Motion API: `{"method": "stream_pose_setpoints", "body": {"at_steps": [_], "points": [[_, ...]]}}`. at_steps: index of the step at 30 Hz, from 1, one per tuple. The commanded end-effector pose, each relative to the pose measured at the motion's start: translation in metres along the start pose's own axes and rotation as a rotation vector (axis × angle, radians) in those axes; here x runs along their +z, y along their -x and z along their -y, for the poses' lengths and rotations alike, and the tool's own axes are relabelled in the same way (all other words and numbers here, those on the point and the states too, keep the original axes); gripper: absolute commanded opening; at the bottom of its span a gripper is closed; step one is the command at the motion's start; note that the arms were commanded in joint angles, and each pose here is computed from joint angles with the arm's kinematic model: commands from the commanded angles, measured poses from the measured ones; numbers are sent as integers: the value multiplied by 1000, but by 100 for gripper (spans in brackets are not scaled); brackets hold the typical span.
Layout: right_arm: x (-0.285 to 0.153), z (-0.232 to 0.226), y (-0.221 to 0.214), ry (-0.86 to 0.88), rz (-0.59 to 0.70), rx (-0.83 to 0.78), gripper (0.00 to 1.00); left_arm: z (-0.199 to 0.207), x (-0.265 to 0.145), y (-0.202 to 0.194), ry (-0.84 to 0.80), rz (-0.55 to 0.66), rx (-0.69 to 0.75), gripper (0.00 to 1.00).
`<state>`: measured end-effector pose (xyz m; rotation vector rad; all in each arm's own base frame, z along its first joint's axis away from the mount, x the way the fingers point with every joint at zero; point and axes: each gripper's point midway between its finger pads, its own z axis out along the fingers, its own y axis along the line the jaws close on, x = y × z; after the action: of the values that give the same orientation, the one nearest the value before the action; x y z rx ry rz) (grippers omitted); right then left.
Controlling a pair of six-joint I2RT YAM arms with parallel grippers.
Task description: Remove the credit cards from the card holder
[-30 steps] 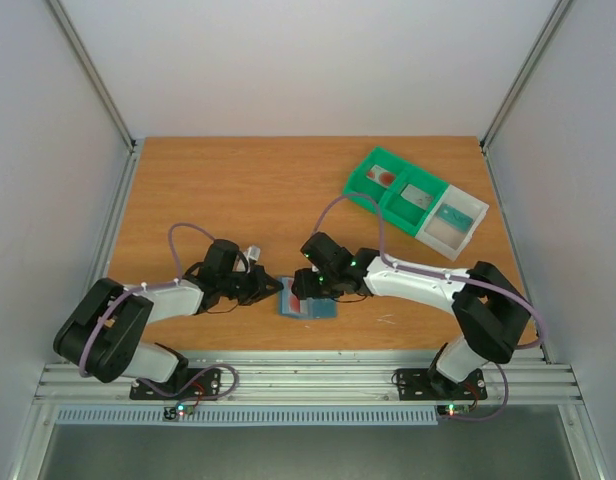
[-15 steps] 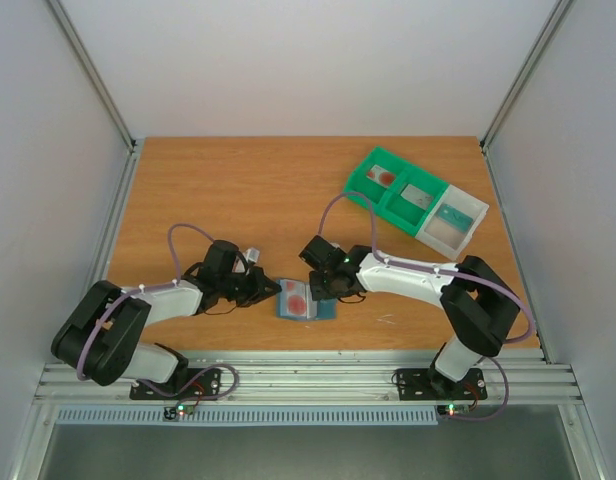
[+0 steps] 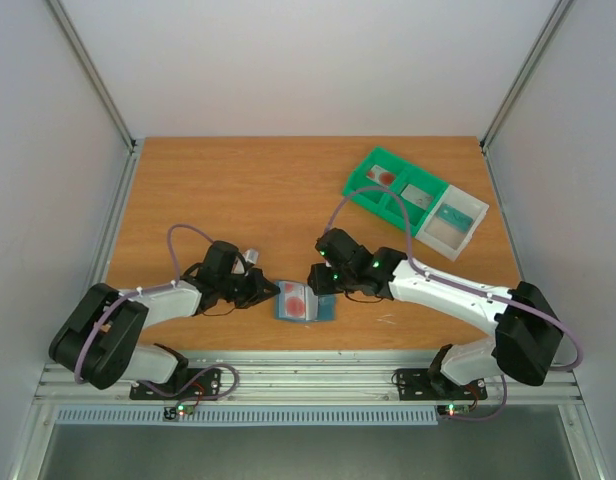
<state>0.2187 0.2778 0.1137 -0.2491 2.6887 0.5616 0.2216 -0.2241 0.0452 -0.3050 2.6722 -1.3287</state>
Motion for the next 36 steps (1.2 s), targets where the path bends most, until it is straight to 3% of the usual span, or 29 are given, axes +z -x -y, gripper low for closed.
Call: {"method": "stream_pose_setpoints", "body": {"at_steps": [1,7,12,22,32,36], "points": [[-5,-50,7,240,-12,-1,39,6,-3,5,-6,26,31,0],[26,-58,-1,273,-79,43,35,1,-2,4,8,29,11,1],[49,-49,-11,236,-125,58,34,-3,-5,4,32,38,4,7],[64,-30,-24,205,-149,87,30,-4,-24,7,121,90,22,32],[71,-27,-27,215,-169,123,30,20,-26,8,26,75,86,33],[77,-23,-32,214,-191,133,30,21,-13,5,-28,38,84,26]]}}
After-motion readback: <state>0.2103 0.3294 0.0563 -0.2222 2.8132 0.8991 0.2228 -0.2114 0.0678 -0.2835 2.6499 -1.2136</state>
